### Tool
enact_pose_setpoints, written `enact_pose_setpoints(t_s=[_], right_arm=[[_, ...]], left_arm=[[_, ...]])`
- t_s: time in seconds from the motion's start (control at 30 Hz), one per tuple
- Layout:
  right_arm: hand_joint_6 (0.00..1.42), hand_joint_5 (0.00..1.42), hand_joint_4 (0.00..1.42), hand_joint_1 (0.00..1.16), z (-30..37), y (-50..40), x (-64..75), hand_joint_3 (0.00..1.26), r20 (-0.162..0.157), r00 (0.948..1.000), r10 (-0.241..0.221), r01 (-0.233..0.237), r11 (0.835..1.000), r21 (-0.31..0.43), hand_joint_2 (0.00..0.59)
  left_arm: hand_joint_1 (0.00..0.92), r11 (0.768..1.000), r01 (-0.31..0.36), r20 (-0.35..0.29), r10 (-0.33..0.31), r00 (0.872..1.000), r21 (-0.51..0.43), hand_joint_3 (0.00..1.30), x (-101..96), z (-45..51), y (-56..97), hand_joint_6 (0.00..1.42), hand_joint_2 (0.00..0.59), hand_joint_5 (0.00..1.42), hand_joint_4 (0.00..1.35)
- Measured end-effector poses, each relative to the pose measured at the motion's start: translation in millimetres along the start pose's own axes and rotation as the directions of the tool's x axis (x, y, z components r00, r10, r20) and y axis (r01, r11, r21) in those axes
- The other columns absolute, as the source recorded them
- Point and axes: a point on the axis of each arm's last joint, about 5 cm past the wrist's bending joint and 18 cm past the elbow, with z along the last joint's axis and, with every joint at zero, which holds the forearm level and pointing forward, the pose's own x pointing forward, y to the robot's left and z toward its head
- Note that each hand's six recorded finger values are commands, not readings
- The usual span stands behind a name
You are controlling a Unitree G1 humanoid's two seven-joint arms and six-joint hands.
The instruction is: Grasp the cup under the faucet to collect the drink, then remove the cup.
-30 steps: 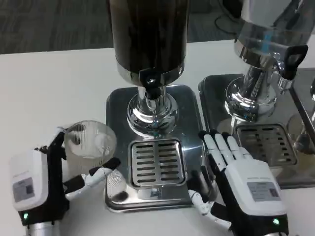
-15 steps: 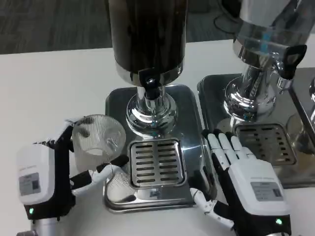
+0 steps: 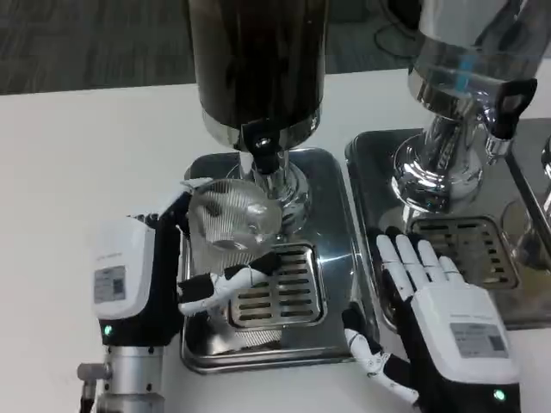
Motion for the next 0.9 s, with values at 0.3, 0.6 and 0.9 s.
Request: enact_pose_setpoints(t_s=[0.3,0.6,0.9], right_arm=[[0.06,0.00,0.00,0.26,-1.7,-2.1,-0.5,0.01,-0.009,0.9999,-0.005,0.005,1.000,-0.006,0.415],[0.06,0.00,0.00,0.27,-1.6,-4.4,-2.6,0.01,-0.020,0.9998,-0.002,0.002,1.000,0.007,0.417],[0.06,0.00,0.00,0.30,-0.3,-5.7,-1.3,0.02,-0.024,0.9995,0.020,-0.020,1.000,0.024,0.423]], left_arm=[[0.474,0.993,0.115,0.024,-0.115,0.993,-0.016,0.57,13.8,15.7,-23.0,1.10,0.052,0.91,0.69],[0.438,0.987,0.159,0.019,-0.159,0.987,-0.004,0.53,11.2,15.5,-27.7,1.03,0.056,0.86,0.64],[0.265,0.987,0.162,0.001,-0.162,0.987,0.026,0.26,4.8,9.8,-24.7,0.70,0.046,0.63,0.32]])
